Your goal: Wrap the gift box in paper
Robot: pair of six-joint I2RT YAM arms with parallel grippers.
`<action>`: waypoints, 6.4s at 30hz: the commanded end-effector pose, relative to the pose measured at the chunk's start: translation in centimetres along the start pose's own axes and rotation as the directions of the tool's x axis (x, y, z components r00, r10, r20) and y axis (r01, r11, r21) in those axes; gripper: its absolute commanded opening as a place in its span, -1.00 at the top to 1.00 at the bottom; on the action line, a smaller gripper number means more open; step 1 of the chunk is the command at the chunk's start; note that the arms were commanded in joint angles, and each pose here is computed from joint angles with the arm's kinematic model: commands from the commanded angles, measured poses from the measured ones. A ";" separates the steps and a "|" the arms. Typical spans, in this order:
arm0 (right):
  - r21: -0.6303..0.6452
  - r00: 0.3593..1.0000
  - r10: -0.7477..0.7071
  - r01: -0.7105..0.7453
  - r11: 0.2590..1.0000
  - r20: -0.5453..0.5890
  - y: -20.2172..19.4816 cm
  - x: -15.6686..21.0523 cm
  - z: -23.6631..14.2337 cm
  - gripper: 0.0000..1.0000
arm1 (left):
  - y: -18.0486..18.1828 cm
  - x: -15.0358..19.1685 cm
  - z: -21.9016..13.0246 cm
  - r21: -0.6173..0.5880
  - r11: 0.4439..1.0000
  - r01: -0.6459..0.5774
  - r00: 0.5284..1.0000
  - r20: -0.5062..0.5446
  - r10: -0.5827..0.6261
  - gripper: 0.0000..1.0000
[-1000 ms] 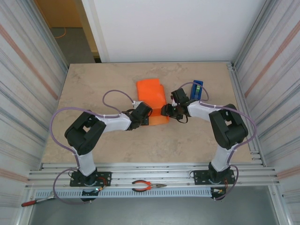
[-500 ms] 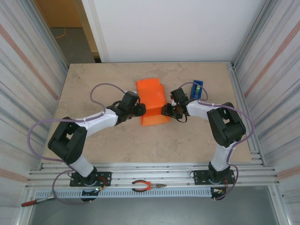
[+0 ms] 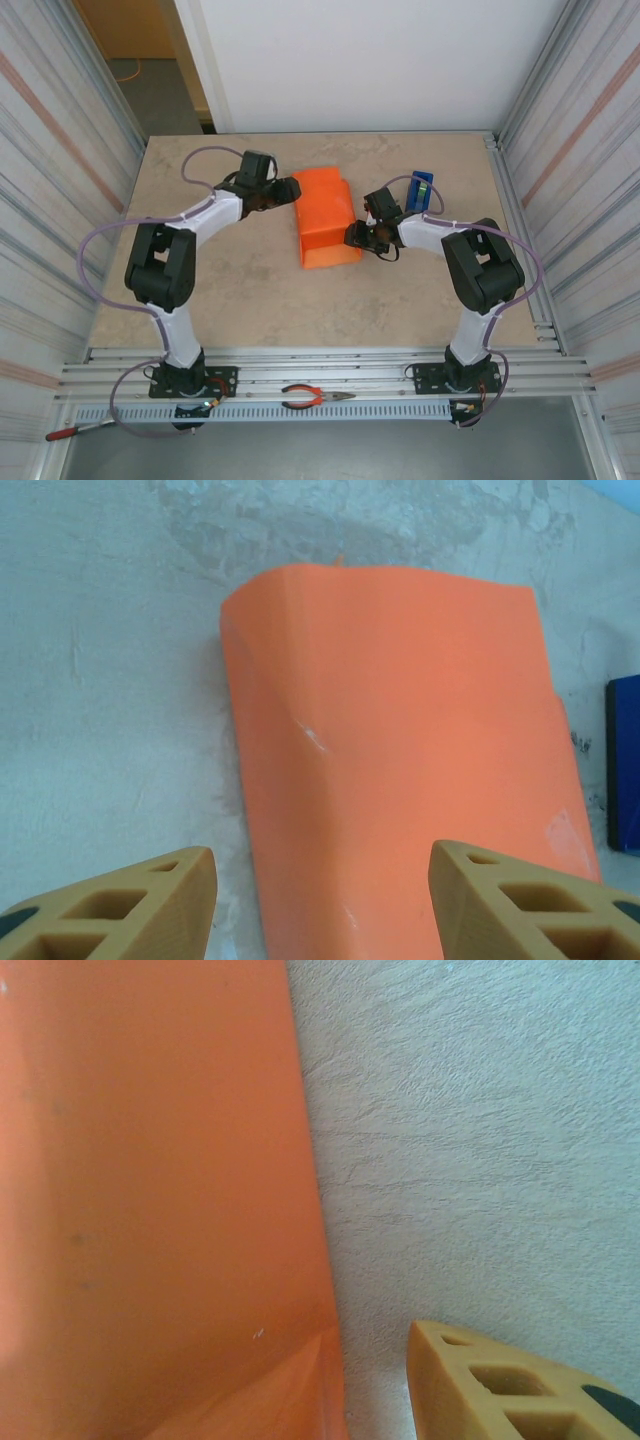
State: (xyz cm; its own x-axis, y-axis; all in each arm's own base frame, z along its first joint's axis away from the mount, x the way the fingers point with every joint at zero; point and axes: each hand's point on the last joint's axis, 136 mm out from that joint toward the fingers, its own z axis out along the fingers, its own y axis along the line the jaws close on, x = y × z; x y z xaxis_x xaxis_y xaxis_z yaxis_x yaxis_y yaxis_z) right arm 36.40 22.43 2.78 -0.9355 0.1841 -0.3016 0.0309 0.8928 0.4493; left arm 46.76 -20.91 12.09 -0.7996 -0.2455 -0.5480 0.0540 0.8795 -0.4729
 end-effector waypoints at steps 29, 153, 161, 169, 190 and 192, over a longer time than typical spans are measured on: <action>-0.025 0.999 -0.038 0.038 0.999 -0.011 1.4 2.7 -1.8 0.06 | 0.9 13.8 -1.0 -0.208 0.977 -0.054 0.996 0.054 0.067 0.02; 0.043 0.998 -0.018 0.021 0.999 -0.056 -0.7 1.9 0.1 0.37 | 1.6 16.1 0.1 -0.248 0.960 -0.127 0.992 -0.015 0.127 0.90; 0.061 0.998 -0.030 0.033 0.998 -0.049 -0.5 2.3 -0.3 0.38 | 1.6 16.4 -0.7 -0.257 0.955 -0.148 0.989 -0.023 0.147 0.37; 0.084 0.998 -0.044 0.047 0.995 -0.037 -0.3 2.6 -1.6 0.24 | 2.5 17.4 -1.1 -0.272 0.950 -0.151 0.988 -0.044 0.145 0.93; 0.104 0.997 -0.062 0.056 0.993 0.050 0.5 3.4 -5.7 -0.26 | 0.2 14.9 -1.2 -0.193 0.964 -0.183 0.983 -0.013 0.184 0.05; 0.112 0.996 -0.063 0.056 0.992 0.058 0.4 3.2 -5.6 -0.37 | -0.2 14.6 -0.7 -0.192 0.964 -0.182 0.983 -0.013 0.183 0.05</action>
State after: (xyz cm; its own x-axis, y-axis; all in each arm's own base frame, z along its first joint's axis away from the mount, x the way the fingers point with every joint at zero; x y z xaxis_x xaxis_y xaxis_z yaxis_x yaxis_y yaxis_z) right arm 31.44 21.87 6.25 -0.9243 0.1342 -0.3574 -0.0031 0.9335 0.3587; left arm 33.67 -23.69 4.13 -0.7895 -0.0895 -0.6072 0.0678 0.9706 -0.2311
